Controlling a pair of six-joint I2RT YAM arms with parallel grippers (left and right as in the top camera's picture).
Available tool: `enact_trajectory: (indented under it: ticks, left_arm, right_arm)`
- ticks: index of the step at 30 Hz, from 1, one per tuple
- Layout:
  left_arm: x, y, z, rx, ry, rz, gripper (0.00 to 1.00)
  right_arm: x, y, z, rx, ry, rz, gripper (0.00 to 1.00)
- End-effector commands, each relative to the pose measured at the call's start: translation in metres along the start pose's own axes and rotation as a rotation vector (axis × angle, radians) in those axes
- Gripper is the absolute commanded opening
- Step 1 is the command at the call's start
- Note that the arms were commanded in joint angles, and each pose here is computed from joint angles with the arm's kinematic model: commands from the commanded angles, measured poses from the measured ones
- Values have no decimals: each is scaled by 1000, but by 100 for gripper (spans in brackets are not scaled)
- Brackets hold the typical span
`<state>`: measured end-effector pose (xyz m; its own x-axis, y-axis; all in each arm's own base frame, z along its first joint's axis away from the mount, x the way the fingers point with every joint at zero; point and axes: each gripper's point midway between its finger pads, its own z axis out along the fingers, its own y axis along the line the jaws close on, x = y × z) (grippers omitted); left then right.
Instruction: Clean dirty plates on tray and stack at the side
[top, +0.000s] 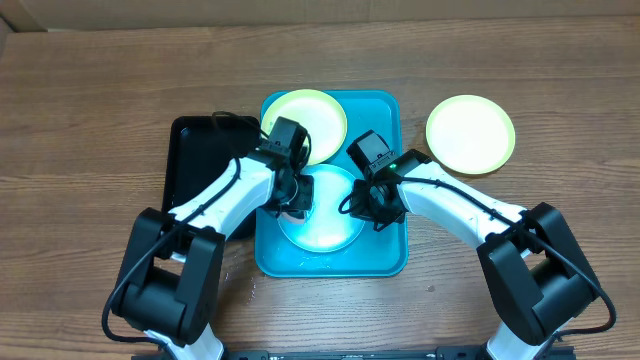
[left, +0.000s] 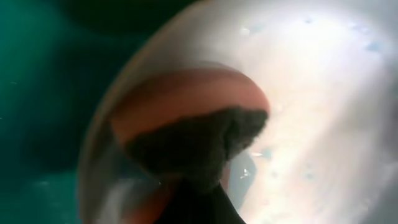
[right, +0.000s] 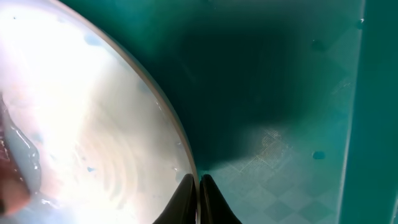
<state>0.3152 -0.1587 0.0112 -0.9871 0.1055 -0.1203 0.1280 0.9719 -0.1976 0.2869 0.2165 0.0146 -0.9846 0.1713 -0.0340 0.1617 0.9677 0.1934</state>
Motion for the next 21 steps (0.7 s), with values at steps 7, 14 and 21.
enact_trajectory:
  ticks: [7, 14, 21]
  left_arm:
    - [6, -86, -30, 530, 65, 82, 4]
    - [-39, -50, -83, 382, -64, 84, 4]
    - [-45, 62, -130, -62, -102, -105, 4]
  right_arm:
    - [0, 2, -1, -5, -13, -2, 4]
    - [0, 1, -1, -2, -10, -2, 4]
    - [0, 1, -1, -3, -11, -2, 4]
